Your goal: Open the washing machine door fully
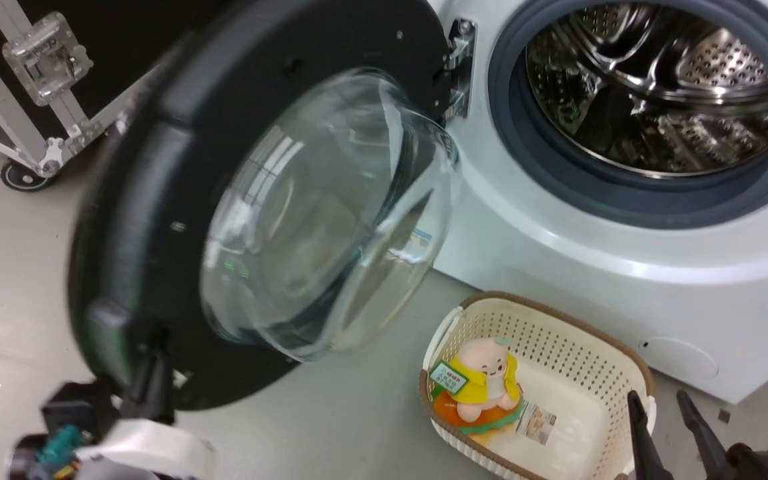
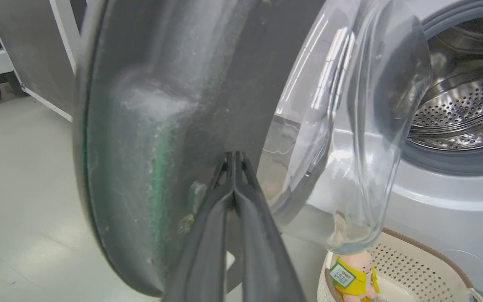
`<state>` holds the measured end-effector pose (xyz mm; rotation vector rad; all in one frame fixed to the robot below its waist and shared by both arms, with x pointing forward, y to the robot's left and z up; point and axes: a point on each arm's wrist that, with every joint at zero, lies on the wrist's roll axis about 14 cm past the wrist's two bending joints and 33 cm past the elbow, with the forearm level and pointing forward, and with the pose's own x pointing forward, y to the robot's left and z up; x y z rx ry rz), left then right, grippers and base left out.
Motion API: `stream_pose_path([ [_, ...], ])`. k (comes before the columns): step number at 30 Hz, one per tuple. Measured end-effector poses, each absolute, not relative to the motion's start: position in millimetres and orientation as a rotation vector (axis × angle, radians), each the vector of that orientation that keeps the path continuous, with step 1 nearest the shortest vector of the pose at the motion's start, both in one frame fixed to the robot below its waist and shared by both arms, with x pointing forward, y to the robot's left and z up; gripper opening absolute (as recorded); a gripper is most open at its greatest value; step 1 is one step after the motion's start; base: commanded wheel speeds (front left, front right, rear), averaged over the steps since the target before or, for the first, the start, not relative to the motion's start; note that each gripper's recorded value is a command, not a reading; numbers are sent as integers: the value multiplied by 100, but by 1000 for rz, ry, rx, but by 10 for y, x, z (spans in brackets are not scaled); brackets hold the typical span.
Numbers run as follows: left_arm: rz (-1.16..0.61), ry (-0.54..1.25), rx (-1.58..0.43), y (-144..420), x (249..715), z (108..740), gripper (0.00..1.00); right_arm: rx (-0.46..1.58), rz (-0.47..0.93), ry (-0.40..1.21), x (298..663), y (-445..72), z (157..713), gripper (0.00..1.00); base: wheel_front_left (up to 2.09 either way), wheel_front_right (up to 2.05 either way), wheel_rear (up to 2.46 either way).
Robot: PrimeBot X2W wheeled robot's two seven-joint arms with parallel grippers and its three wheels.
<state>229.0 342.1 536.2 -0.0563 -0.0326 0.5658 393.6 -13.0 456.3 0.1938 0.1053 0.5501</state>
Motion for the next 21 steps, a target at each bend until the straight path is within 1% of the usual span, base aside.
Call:
stream_pose_path([
  [4,594,-16,-34,3618,2329,5337,0,190,541,109,3973,-171,4543,100,0,0,0],
  [5,614,-6,-18,3741,2371,5318,0,182,531,116,4009,-222,4518,100,0,0,0],
  [10,649,14,6,4003,2542,5289,0,160,500,135,4106,-380,4453,100,0,0,0],
  [13,683,7,-17,4140,2596,5284,0,156,485,144,4136,-440,4421,100,0,0,0],
  [14,706,11,0,4274,2637,5291,0,153,469,144,4175,-497,4415,100,0,0,0],
  [21,767,1,25,4639,2756,5339,0,150,430,144,4272,-632,4406,100,0,0,0],
])
